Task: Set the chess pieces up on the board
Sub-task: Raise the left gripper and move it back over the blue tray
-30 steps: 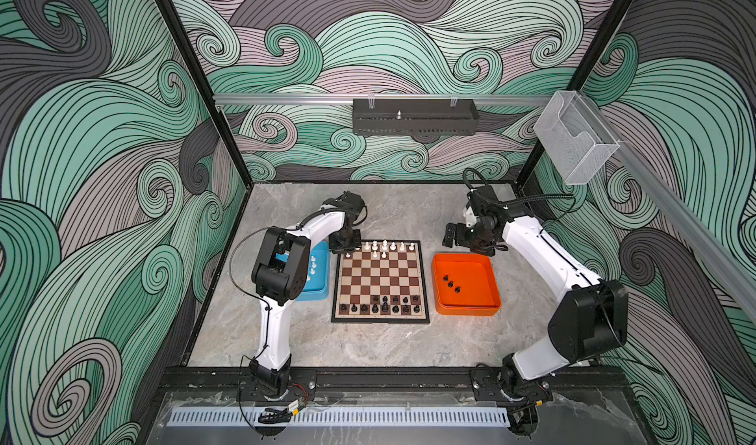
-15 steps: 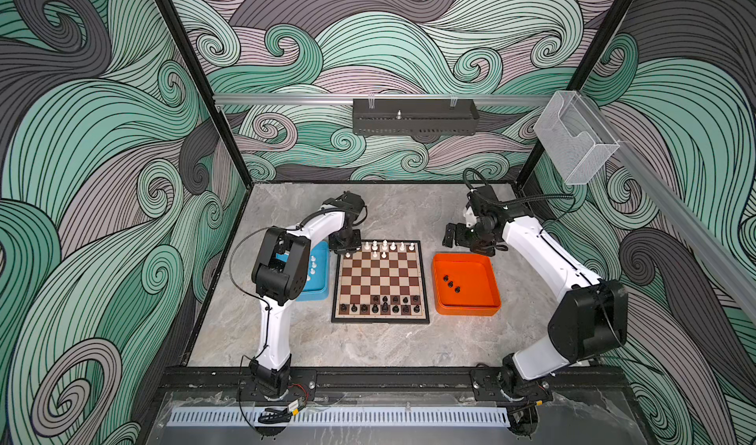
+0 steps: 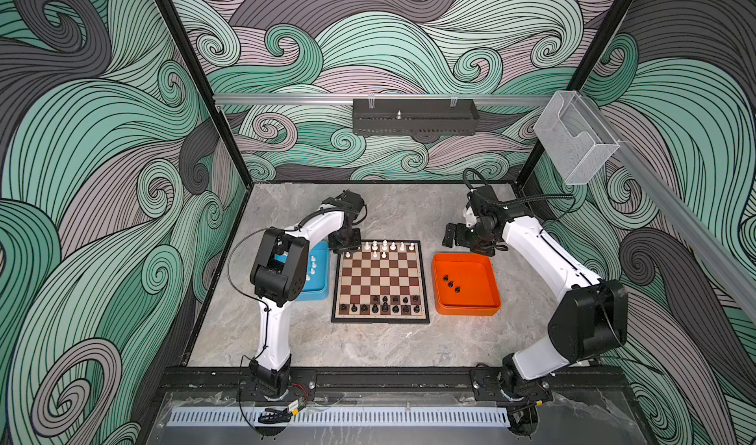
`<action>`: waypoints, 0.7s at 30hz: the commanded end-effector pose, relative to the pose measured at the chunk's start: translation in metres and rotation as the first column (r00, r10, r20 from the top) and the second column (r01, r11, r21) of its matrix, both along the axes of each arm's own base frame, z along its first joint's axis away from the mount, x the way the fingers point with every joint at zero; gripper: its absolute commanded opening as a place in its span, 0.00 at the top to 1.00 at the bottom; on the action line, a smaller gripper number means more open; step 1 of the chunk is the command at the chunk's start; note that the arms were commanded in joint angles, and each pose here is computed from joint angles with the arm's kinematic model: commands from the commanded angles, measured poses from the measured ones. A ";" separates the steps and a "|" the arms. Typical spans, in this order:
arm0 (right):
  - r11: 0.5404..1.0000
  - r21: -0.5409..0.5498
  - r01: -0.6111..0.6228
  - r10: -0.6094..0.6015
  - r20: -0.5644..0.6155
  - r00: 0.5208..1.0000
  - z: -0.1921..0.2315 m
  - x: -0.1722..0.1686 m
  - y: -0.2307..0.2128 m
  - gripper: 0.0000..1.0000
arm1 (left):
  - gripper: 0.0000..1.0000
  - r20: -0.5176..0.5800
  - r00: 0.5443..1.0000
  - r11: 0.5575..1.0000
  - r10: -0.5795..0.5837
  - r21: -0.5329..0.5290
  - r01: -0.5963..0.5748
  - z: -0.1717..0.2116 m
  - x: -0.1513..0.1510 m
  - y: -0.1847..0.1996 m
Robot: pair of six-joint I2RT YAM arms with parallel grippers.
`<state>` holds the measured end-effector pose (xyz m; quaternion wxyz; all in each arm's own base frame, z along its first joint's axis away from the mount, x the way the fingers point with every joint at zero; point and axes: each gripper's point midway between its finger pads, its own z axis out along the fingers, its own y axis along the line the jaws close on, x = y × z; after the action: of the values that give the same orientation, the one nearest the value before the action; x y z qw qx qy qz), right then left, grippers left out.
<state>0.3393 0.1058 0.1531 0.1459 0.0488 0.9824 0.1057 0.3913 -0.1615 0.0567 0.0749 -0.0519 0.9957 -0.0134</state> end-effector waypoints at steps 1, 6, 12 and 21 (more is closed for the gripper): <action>1.000 0.006 -0.009 0.009 -0.003 1.000 0.000 -0.001 0.000 0.01 | 0.45 0.077 0.997 1.000 0.003 -0.024 -0.001 0.039 -0.001 -0.001; 1.000 0.008 -0.009 0.009 0.004 1.000 0.003 -0.003 -0.001 0.01 | 0.27 0.119 0.993 1.000 0.007 -0.003 -0.007 0.064 -0.010 0.010; 1.000 0.010 -0.005 0.005 0.010 1.000 0.005 -0.005 -0.001 0.01 | 0.12 0.174 0.984 0.998 0.034 0.041 -0.042 0.092 -0.025 0.032; 0.998 0.019 -0.059 0.059 0.000 0.998 -0.002 -0.014 0.011 0.01 | 0.01 0.160 0.968 0.980 0.194 0.021 -0.199 0.090 -0.052 0.100</action>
<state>0.3307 0.1093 0.1493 0.1390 0.0401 0.9831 0.1119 0.3520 -0.0916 0.1498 0.1709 -0.1076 0.9794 -0.0024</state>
